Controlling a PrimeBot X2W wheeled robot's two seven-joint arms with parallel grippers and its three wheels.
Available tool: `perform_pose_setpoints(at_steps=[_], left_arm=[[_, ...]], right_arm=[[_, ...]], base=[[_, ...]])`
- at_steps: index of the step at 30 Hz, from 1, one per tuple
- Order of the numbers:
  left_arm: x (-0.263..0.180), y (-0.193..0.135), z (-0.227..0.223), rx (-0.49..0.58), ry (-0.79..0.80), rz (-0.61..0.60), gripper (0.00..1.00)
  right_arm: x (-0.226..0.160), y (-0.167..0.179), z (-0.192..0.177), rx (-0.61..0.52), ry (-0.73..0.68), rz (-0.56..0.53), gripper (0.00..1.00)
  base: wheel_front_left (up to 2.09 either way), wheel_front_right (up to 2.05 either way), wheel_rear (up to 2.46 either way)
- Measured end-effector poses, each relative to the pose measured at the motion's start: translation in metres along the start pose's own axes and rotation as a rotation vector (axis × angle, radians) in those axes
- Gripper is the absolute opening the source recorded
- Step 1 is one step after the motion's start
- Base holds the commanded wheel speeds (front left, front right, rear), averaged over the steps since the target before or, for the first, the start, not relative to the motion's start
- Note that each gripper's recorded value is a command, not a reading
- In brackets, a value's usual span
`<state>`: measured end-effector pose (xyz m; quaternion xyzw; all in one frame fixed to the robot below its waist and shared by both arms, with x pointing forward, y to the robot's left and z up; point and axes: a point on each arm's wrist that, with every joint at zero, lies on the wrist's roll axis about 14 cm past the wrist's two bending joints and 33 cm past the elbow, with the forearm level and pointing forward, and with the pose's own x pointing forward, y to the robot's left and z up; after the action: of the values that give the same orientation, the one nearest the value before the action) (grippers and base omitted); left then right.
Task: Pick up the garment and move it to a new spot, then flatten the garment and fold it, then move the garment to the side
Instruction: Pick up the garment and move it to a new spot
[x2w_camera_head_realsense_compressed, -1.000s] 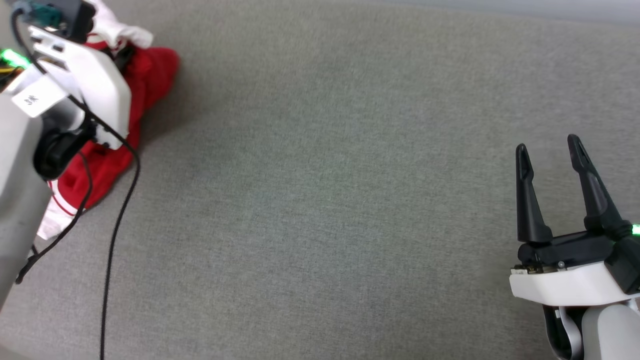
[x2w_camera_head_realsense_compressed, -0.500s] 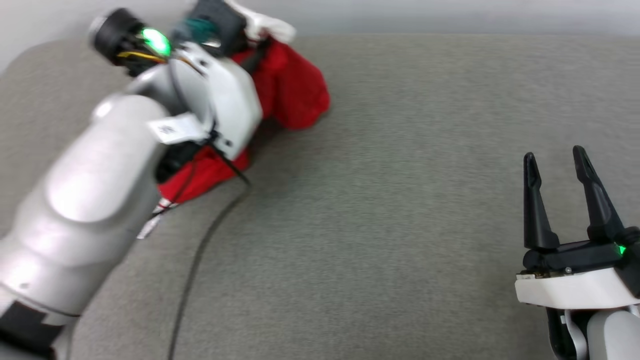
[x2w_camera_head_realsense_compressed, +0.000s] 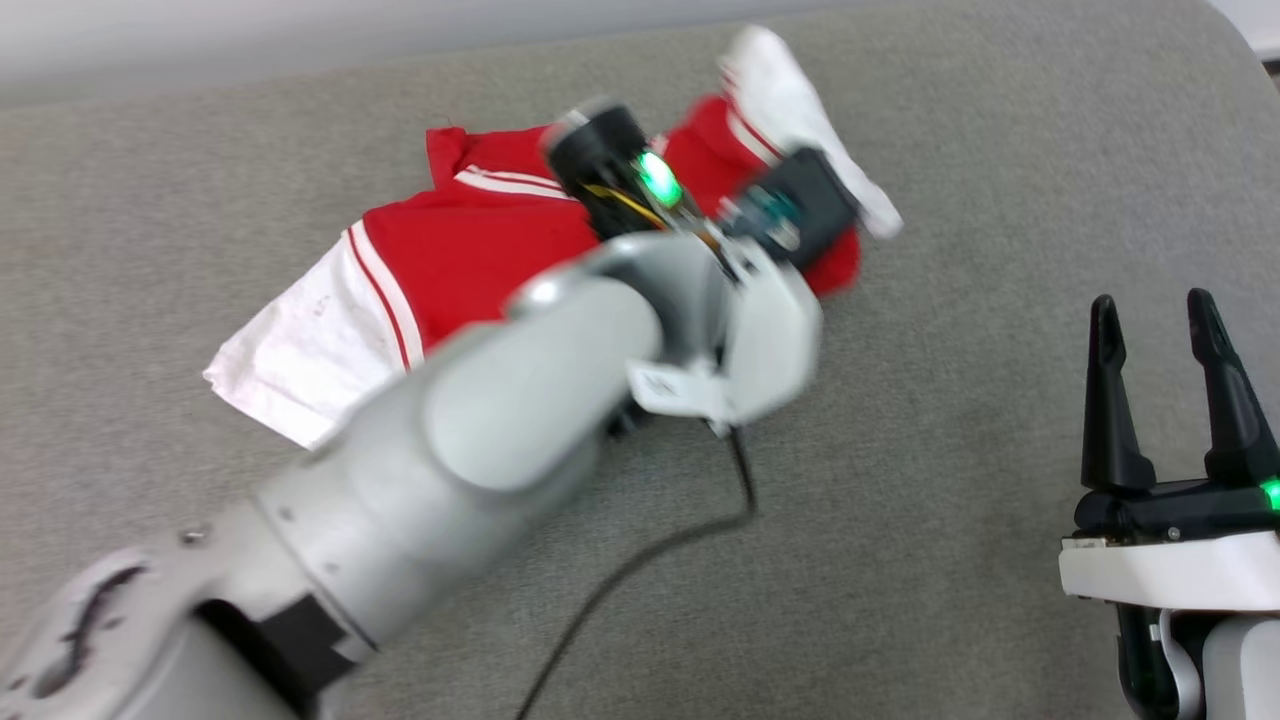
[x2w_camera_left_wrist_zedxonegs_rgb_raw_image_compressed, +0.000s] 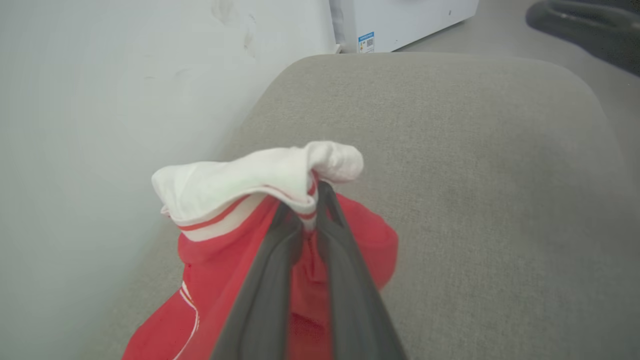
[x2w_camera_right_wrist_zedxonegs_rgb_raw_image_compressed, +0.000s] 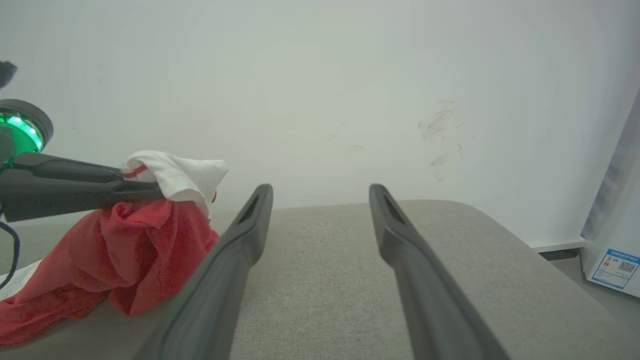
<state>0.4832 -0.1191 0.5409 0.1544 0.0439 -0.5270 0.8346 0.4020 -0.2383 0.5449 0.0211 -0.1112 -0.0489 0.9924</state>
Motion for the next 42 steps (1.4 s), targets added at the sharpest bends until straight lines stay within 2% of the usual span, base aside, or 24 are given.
perform_pose_setpoints(at_steps=[6, 10, 16, 22, 23, 24, 34, 38, 42], left_arm=[[0.032, -0.066, -0.026, -0.029, 0.026, -0.178, 0.0], [0.039, -0.093, -0.047, -0.074, 0.055, -0.239, 0.0], [0.028, -0.146, -0.106, -0.109, 0.227, -0.326, 0.0], [0.017, -0.171, -0.11, -0.136, 0.253, -0.366, 0.0], [0.017, -0.17, -0.108, -0.137, 0.243, -0.361, 0.47], [0.016, -0.168, -0.105, -0.137, 0.227, -0.355, 1.0], [0.01, -0.131, -0.047, -0.172, -0.023, -0.214, 1.0], [-0.001, -0.108, -0.025, -0.172, -0.109, -0.093, 1.0], [-0.021, -0.07, -0.01, -0.157, -0.183, 0.086, 1.0]], right_arm=[[-0.001, -0.014, -0.007, -0.01, 0.022, -0.041, 1.0], [0.0, -0.019, -0.012, -0.018, 0.035, -0.055, 1.0], [0.001, -0.024, -0.018, -0.028, 0.051, -0.068, 1.0], [0.001, -0.025, -0.019, -0.027, 0.055, -0.069, 1.0], [0.001, -0.024, -0.019, -0.027, 0.054, -0.068, 1.0], [0.001, -0.024, -0.018, -0.025, 0.052, -0.067, 1.0], [-0.012, -0.018, -0.004, -0.021, 0.03, -0.051, 1.0], [-0.019, -0.012, 0.002, -0.012, 0.017, -0.035, 1.0], [-0.022, -0.002, 0.008, 0.003, 0.001, -0.007, 1.0]], base=[[0.0, 0.0, 0.0], [0.0, 0.0, 0.0], [0.0, 0.0, 0.0], [0.0, 0.0, 0.0], [0.0, 0.0, 0.0], [0.0, 0.0, 0.0], [0.0, 0.0, 0.0], [0.0, 0.0, 0.0], [0.0, 0.0, 0.0]])
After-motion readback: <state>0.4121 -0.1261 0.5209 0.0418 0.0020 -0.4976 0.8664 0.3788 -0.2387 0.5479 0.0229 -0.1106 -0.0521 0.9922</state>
